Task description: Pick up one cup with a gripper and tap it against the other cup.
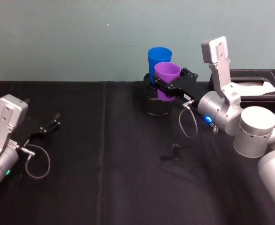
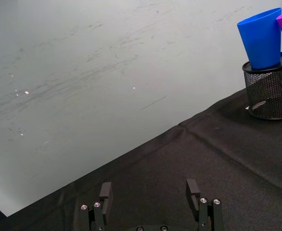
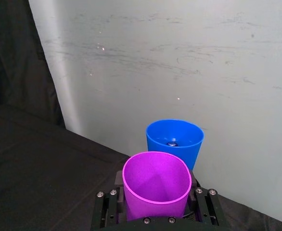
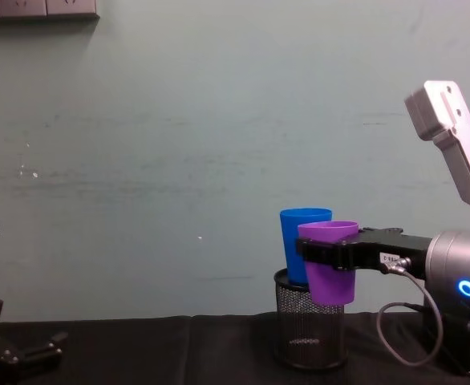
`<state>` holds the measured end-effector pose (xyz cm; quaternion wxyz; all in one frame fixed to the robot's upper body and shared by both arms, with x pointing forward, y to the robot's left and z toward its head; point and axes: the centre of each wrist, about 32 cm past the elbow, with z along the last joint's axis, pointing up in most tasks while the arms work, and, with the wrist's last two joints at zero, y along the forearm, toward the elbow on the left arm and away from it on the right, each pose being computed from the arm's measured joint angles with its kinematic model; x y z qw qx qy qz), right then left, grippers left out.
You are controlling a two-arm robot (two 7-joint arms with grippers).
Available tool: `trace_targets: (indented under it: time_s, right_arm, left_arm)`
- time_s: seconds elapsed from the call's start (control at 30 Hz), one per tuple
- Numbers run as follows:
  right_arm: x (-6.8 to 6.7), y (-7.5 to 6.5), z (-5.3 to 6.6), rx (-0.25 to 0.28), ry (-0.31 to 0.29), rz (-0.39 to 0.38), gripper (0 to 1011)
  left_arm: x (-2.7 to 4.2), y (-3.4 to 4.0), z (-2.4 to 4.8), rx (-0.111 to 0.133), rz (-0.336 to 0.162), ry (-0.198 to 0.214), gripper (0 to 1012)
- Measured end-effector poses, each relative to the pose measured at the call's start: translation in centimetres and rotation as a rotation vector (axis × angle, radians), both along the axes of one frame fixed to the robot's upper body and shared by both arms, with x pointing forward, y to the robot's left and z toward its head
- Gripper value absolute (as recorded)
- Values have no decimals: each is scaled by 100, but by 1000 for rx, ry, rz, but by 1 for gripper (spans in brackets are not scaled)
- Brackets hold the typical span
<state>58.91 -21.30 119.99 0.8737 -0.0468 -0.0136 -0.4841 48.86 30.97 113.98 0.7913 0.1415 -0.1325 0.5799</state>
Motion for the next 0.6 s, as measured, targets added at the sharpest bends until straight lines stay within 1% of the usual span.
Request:
trace_targets:
  time_s: [0.6]
  right_arm:
    - [0, 0, 0, 0, 0, 0, 721]
  left_arm:
    - [0, 0, 0, 0, 0, 0, 1000]
